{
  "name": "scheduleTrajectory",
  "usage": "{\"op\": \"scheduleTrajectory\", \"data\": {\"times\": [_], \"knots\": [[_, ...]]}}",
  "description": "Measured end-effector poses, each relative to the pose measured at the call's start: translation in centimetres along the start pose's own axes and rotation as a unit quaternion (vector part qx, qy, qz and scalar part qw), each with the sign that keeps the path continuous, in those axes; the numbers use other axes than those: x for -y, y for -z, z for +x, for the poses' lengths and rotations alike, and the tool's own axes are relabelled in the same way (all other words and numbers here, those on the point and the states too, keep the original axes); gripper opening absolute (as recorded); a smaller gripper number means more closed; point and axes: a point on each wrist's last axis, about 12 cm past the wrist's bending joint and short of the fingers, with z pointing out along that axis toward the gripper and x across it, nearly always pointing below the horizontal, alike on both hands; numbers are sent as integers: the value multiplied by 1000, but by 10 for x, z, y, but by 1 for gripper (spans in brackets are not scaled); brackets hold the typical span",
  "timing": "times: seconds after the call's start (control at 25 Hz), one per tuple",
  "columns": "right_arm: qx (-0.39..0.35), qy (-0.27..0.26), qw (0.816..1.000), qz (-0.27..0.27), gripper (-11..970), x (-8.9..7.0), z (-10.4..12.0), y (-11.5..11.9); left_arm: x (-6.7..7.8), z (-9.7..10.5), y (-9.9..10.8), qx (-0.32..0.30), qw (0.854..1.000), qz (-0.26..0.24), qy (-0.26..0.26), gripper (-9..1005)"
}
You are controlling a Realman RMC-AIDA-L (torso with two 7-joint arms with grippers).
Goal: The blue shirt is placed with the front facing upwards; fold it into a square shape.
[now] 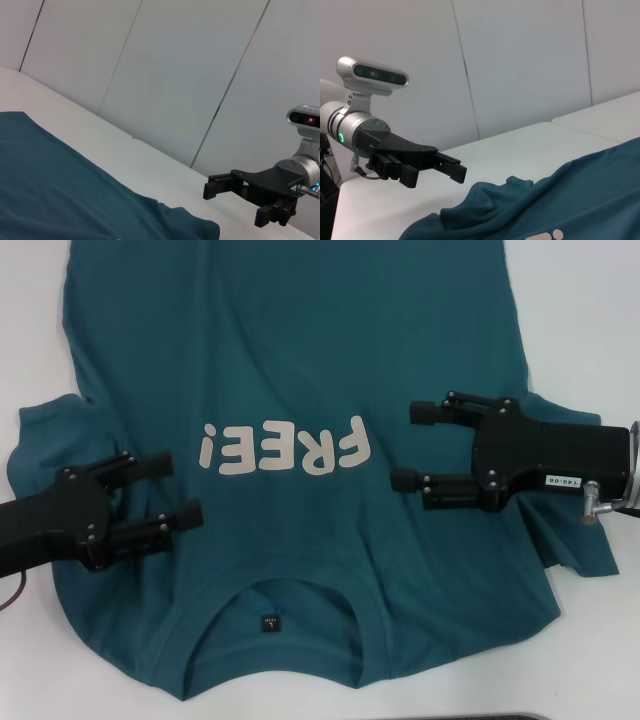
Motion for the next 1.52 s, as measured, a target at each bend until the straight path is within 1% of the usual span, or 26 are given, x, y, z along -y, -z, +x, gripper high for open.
{"op": "scheduleTrajectory", "data": {"times": [0.16,0.24,0.36,0.48,0.56,0.6,0.76,0.84,0.92,0.96,1.04,1.12,1.28,1.4,1.52], "knots": [[0,0,1000,0,894,0,0,0,0,0,0,1,1000,0,2,836],[1,-1,1000,0,893,0,0,0,-1,-1,1,3,1000,-3,12,834],[9,-21,1000,1,893,2,-4,-1,-6,-8,5,8,998,-11,60,832],[21,-73,997,9,892,9,-13,1,-13,-18,13,8,990,-13,137,830],[30,-117,993,15,891,16,-20,3,-17,-26,18,4,982,-11,190,828],[34,-150,988,17,891,20,-25,4,-18,-29,20,2,977,-9,212,827],[28,-243,969,8,890,32,-37,2,-19,-37,24,5,959,1,285,824],[8,-272,962,-7,890,36,-41,-2,-20,-40,25,5,942,3,335,823],[-19,-313,949,-20,890,40,-45,-8,-21,-39,27,3,916,2,400,821],[-28,-331,943,-23,889,42,-46,-11,-22,-39,27,2,907,2,422,820],[-34,-364,930,-27,889,46,-49,-16,-23,-38,30,9,892,3,451,819],[-29,-382,923,-32,888,48,-51,-16,-22,-36,34,20,887,2,461,817],[-6,-394,918,-44,888,46,-55,-9,-21,-30,41,44,879,-3,475,814],[8,-424,905,-38,887,49,-53,-3,-20,-27,46,56,876,-7,479,812],[27,-454,890,-32,886,50,-49,0,-19,-27,45,57,875,-5,481,810]]}}
